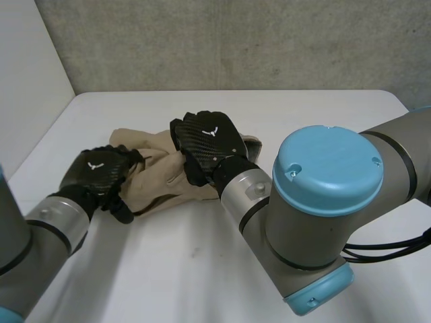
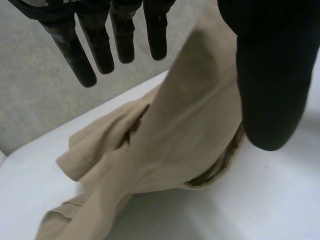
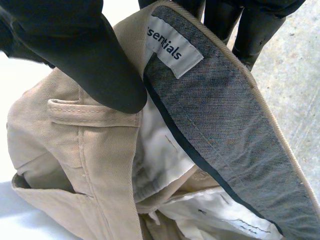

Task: Fold the shorts.

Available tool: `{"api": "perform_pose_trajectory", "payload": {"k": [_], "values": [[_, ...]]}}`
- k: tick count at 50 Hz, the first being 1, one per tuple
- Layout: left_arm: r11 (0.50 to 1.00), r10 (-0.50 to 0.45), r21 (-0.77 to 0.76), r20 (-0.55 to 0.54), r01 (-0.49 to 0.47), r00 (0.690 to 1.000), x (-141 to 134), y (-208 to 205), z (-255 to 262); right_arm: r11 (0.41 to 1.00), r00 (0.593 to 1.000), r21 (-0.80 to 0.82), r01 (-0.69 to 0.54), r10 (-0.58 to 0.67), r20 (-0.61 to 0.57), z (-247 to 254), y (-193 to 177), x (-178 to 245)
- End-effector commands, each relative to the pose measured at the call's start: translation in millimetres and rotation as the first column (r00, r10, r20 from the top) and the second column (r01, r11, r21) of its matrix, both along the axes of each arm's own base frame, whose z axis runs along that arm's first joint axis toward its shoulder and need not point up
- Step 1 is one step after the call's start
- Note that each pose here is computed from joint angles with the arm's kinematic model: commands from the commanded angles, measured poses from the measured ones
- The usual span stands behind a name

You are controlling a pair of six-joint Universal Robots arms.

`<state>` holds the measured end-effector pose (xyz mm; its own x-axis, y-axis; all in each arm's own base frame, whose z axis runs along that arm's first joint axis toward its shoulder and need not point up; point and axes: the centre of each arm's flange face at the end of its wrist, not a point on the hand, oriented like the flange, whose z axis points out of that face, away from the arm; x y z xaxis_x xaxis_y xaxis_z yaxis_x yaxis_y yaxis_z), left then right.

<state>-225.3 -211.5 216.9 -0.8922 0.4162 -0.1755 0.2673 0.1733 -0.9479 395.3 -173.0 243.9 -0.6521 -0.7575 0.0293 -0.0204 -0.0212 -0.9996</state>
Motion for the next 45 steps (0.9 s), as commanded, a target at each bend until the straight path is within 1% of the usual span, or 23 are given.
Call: {"api": "perform_pose_trajectory", "payload": {"k": [1,5,6,11,12,16,21,24,25,27,32,36,41,45], "values": [[0.999,0.002,-0.040,-0.017,-0.003,1.000,-9.9,-20.8,-23.3,1.000,1.000,0.028,-0.003,0.004,-0.020,-7.7,4.0,-2.5],[0.993,0.041,-0.107,-0.039,-0.045,0.998,-6.1,-30.6,-15.2,0.999,0.998,0.049,0.002,0.001,-0.059,-12.4,4.9,-7.0],[0.988,0.070,-0.132,-0.047,-0.076,0.996,-1.3,-34.3,-8.4,0.998,0.998,0.057,0.007,-0.003,-0.068,-13.7,3.9,-8.7],[0.969,0.131,-0.201,-0.077,-0.144,0.988,15.5,-42.4,15.8,0.996,0.994,0.082,0.044,-0.036,-0.103,-14.8,-6.7,-19.9],[0.968,0.129,-0.205,-0.076,-0.142,0.989,15.6,-41.8,16.8,0.994,0.993,0.086,0.061,-0.052,-0.105,-13.6,-12.3,-24.2],[0.975,0.102,-0.188,-0.072,-0.114,0.992,9.3,-32.9,12.6,0.993,0.993,0.089,0.072,-0.063,-0.103,-10.9,-14.9,-27.7],[0.990,0.023,-0.136,-0.049,-0.029,0.999,-10.0,-11.3,-3.1,0.988,0.990,0.123,0.093,-0.078,-0.121,-9.5,-13.8,-34.7],[0.994,-0.009,-0.105,-0.030,0.006,1.000,-19.3,-4.6,-14.0,0.980,0.984,0.167,0.109,-0.082,-0.158,-13.1,-9.6,-39.8],[0.995,-0.039,-0.093,-0.023,0.037,0.999,-27.0,1.3,-18.0,0.977,0.983,0.179,0.116,-0.087,-0.162,-13.4,-8.9,-41.1],[0.995,-0.056,-0.087,-0.021,0.054,0.998,-32.3,5.3,-19.9,0.970,0.982,0.202,0.138,-0.107,-0.158,-13.1,-8.5,-43.9],[0.996,-0.039,-0.082,-0.023,0.037,0.999,-35.8,5.7,-22.0,0.940,0.972,0.258,0.222,-0.193,-0.134,-16.5,-7.6,-52.1],[0.997,-0.026,-0.077,-0.041,0.023,0.999,-39.3,4.0,-22.2,0.935,0.970,0.267,0.232,-0.202,-0.136,-20.2,-1.7,-51.2],[0.997,-0.019,-0.072,-0.046,0.016,0.999,-45.9,2.5,-24.8,0.944,0.980,0.274,0.186,-0.159,-0.118,-23.9,16.9,-37.7],[0.997,0.000,-0.078,-0.042,-0.003,0.999,-48.4,1.9,-24.8,0.930,0.981,0.319,0.183,-0.152,-0.119,-40.6,20.5,-28.4]]}}
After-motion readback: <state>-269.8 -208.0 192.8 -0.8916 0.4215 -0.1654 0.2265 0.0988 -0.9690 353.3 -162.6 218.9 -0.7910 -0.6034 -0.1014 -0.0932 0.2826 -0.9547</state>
